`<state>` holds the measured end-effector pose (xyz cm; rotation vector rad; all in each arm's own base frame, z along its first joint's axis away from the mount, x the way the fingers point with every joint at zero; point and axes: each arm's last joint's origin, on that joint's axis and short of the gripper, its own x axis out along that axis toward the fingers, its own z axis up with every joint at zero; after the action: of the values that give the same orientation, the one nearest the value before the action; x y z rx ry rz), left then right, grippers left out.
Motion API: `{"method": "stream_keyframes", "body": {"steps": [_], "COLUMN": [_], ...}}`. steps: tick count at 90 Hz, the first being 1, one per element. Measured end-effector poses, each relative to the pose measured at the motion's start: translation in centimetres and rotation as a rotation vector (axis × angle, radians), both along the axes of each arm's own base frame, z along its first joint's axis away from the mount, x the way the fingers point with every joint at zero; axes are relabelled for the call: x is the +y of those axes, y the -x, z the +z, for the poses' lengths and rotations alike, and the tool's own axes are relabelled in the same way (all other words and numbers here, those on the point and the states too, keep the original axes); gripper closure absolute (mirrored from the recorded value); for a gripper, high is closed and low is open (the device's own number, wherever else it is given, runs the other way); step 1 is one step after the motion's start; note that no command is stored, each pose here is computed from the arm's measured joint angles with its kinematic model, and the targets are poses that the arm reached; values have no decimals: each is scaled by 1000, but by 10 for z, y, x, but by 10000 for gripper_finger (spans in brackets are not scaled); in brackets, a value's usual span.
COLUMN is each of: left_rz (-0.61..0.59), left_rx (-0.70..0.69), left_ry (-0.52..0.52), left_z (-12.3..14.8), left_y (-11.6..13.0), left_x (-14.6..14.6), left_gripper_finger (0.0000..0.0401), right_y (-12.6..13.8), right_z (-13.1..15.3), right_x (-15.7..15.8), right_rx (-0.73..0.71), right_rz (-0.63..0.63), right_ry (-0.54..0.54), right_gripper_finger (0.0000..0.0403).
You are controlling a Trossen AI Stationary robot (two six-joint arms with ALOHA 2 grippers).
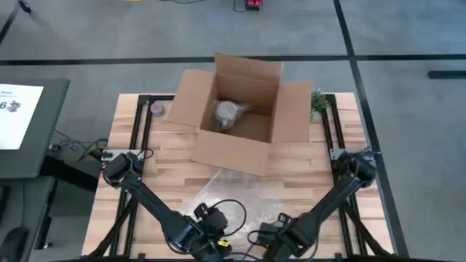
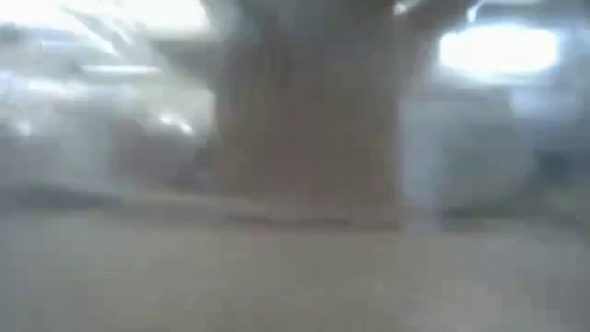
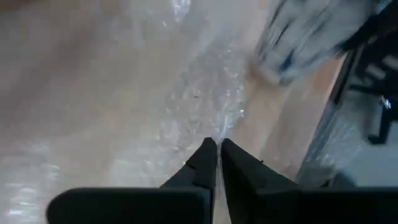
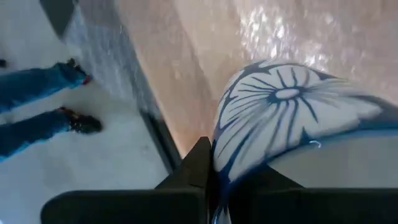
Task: Wrap mug
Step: Prepare the transparent bubble wrap
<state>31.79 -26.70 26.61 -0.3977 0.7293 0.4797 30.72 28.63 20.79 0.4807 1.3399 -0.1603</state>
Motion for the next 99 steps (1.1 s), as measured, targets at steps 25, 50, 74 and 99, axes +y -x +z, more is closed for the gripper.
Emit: {"method": "stream_keyframes", "body": {"steps": [25, 50, 74, 99], "left_rz": [102, 201, 308, 289], "left_rx": [-28, 19, 94, 87], "left_ry": [-157, -144, -62, -22], "left_z": [55, 34, -5, -5], "left_y": [41, 82, 112, 132], "left_x": [8, -7, -26, -38], "left_gripper_finger": [401, 401, 401, 401], "right_y": [33, 55, 26, 28], "right_z": [-1, 23, 26, -1], "right_x": [-10, -31, -7, -10], "right_rx": [259, 385, 87, 235], "right_rz": [66, 72, 75, -1], "right_ry": [154, 269, 11, 132], "right_gripper_finger": [394, 394, 394, 394]}}
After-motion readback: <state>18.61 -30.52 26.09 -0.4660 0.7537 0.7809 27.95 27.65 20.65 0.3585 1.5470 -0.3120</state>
